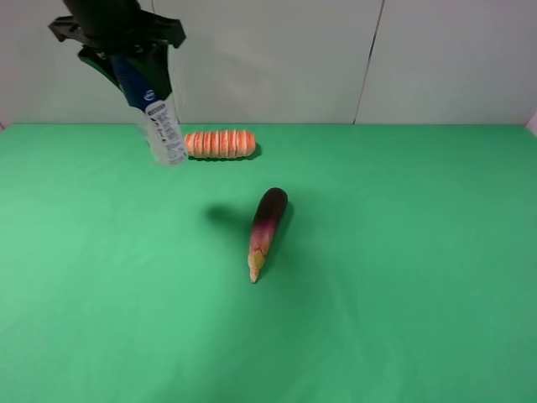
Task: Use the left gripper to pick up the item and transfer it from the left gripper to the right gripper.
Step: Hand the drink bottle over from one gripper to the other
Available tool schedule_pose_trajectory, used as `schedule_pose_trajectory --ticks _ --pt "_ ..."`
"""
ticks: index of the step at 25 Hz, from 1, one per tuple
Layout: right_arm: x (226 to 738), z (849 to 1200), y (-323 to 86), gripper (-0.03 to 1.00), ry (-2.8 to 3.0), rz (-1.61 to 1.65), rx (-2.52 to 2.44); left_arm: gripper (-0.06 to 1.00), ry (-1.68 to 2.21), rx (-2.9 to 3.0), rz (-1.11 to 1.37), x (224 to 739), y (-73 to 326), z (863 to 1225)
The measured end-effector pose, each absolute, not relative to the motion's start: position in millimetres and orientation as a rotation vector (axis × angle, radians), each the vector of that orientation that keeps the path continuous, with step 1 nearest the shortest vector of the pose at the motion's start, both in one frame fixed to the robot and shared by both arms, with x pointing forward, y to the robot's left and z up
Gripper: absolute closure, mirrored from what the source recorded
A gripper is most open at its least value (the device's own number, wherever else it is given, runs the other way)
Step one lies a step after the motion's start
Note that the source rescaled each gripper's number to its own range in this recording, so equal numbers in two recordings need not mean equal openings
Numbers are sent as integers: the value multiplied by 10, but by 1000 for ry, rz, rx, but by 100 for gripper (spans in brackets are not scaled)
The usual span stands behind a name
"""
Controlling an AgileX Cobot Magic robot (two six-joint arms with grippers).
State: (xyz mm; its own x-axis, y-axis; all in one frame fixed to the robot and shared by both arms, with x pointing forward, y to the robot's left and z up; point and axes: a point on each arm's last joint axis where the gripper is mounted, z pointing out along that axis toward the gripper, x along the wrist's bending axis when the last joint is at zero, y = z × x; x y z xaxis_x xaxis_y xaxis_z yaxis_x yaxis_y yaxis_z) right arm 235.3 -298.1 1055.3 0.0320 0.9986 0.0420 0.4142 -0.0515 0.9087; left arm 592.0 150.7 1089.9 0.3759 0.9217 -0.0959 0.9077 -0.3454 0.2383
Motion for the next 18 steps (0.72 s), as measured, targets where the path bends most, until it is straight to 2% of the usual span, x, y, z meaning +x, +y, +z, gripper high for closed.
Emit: schedule_pose_trajectory --ticks 18 --pt "2354 10554 -2981 -3 1476 995 1565 93 1409 2489 86 5441 588 10878"
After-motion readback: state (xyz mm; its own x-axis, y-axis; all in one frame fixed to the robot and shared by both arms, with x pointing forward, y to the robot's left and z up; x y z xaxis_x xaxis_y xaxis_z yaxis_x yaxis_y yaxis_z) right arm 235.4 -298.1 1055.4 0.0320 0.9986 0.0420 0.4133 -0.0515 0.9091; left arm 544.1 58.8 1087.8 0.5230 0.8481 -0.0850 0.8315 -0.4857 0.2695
